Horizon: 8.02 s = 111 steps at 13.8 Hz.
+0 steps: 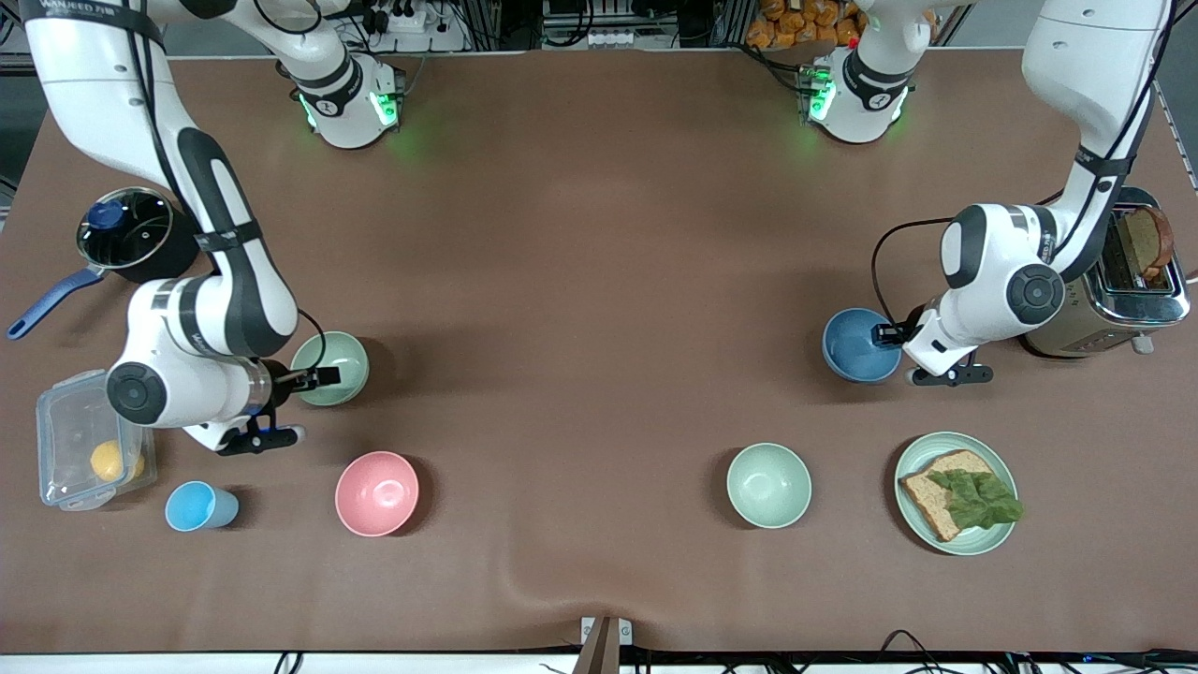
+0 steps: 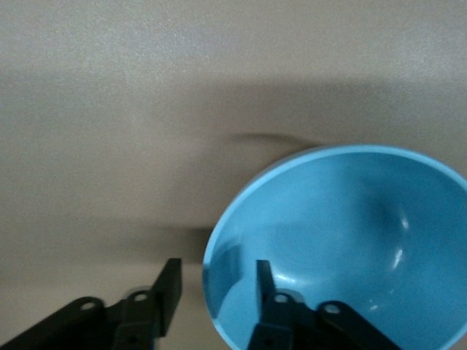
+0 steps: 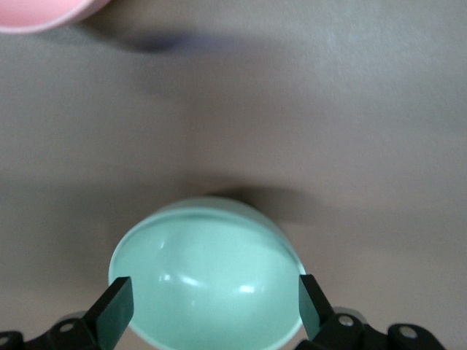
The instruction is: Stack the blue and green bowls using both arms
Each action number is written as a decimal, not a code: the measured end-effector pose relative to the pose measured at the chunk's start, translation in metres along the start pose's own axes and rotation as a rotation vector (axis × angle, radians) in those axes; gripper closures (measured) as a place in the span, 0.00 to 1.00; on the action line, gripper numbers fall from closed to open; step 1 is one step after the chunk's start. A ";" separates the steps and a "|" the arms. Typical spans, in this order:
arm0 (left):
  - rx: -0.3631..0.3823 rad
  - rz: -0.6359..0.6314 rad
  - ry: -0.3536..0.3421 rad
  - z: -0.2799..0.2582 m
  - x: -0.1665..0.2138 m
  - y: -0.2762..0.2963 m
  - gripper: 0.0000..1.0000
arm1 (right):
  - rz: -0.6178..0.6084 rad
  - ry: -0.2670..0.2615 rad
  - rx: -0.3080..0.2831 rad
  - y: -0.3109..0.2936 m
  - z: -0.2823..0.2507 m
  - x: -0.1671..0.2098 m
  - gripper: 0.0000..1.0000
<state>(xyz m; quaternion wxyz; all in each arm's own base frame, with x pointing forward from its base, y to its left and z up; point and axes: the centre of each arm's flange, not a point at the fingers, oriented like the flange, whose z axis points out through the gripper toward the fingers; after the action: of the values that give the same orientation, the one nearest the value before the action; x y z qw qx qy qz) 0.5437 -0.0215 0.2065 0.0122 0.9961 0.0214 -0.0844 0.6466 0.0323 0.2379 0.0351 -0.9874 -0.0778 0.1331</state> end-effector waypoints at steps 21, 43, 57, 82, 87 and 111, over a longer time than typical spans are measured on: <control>-0.003 0.037 0.150 -0.119 0.004 0.050 0.95 | -0.175 0.026 -0.009 0.019 0.044 -0.018 0.32; -0.009 0.039 0.116 -0.102 0.004 0.062 0.95 | 0.175 0.154 0.140 -0.291 0.009 -0.015 0.95; -0.016 -0.028 0.114 -0.101 0.000 0.086 0.95 | 0.339 0.188 0.171 -0.365 0.075 -0.019 0.95; -0.192 -0.523 0.066 -0.114 -0.057 0.424 0.95 | 1.195 0.028 0.344 -0.307 0.063 0.028 0.00; -0.188 -0.522 0.035 -0.078 -0.055 0.448 0.95 | 1.192 0.021 0.336 -0.312 0.070 0.028 0.00; -0.226 -0.513 0.060 -0.011 -0.041 0.461 0.70 | 1.179 0.036 0.331 -0.315 0.078 0.029 0.00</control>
<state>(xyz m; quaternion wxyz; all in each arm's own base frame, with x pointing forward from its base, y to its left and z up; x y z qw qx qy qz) 0.5258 -0.4830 0.2338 0.1008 0.9525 0.2825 -0.0520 0.6074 0.3509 0.1838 0.1100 -0.8476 0.5041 0.1237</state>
